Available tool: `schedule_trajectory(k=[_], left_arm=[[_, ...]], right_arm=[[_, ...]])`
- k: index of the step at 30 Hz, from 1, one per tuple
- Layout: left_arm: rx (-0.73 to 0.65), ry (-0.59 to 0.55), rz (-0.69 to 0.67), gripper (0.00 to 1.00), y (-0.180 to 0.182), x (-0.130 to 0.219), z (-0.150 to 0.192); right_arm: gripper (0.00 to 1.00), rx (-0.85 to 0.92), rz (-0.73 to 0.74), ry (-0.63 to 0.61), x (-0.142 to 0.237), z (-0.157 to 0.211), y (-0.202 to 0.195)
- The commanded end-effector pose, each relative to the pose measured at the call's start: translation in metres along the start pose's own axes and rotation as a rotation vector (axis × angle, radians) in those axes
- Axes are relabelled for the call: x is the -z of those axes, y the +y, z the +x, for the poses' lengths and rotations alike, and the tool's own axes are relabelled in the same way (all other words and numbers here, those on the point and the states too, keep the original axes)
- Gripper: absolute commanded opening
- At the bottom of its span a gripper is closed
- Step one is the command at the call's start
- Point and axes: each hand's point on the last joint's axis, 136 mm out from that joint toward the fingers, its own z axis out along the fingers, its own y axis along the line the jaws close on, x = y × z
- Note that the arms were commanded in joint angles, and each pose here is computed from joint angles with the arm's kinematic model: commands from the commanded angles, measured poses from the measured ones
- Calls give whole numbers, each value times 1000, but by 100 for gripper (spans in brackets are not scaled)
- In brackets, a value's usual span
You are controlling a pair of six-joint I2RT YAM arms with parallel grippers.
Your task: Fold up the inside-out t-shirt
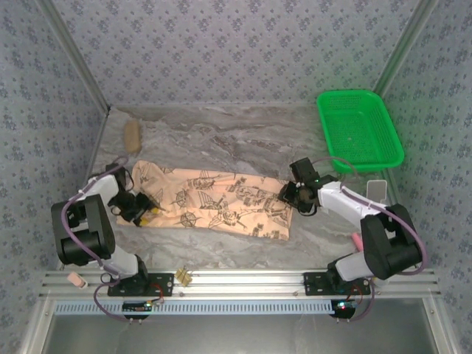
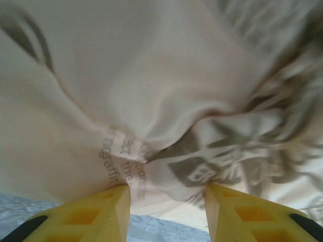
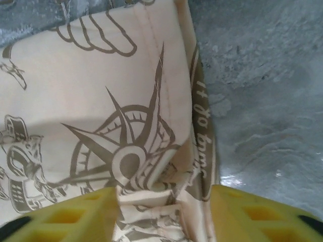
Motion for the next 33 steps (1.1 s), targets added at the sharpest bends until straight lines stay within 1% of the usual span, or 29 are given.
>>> schedule_trajectory(k=[1, 3, 4, 5, 6, 8, 12, 17, 18, 19, 21, 22, 23, 24, 25, 26, 27, 30, 32, 33], left_arm=[[2, 4, 82, 34, -21, -9, -5], [-2, 7, 73, 13, -22, -8, -6], [-7, -7, 58, 4, -21, -4, -9], [-19, -23, 40, 0, -20, 0, -11], [-33, -42, 23, 0, -20, 7, -14], [-45, -57, 5, 0, -19, 17, -14], [-23, -72, 35, 0, -21, 30, -4], [7, -58, 74, 0, -19, 35, 7], [17, -65, 80, 2, -18, 34, 7], [33, -70, 81, 9, -16, 31, 7], [44, -70, 89, 33, -14, 28, 5], [44, -76, 74, 38, -11, 29, 4], [35, -101, 52, 39, -9, 34, 2], [23, -140, 43, 43, -8, 41, -1], [13, -184, 33, 48, -7, 48, -5], [11, -214, 26, 51, -5, 53, -7], [7, -230, 33, 52, -7, 56, -9], [4, -194, 60, 48, -16, 55, -9], [12, -168, 91, 45, -22, 50, -9], [13, -167, 103, 42, -26, 47, -9]], right_arm=[[39, -49, -42, 25, -6, 0, 8], [24, -67, -48, 28, -8, -2, 8], [15, -72, -42, 21, -7, -4, 7], [11, -72, -36, 8, -5, -6, 6], [10, -70, -27, -8, -3, -9, 4], [3, -65, -9, -36, 3, -14, 2], [2, -58, 4, -53, 11, -19, 1], [3, -40, 15, -50, 13, -14, -3], [4, -32, 16, -48, 10, -11, -6], [5, -29, 26, -37, 3, -5, -12], [9, -46, 48, 18, -10, 8, -25], [10, -48, 45, 52, -15, 15, -27], [11, -45, 40, 75, -17, 19, -28], [12, -42, 35, 83, -18, 21, -28], [16, -35, 30, 83, -16, 22, -27], [23, -28, 29, 81, -15, 21, -27], [29, -13, 32, 76, -12, 18, -24], [36, 48, 31, 52, -1, 7, -12], [39, 105, 12, 26, 9, -1, 3], [42, 161, -1, -1, 15, -4, 16]])
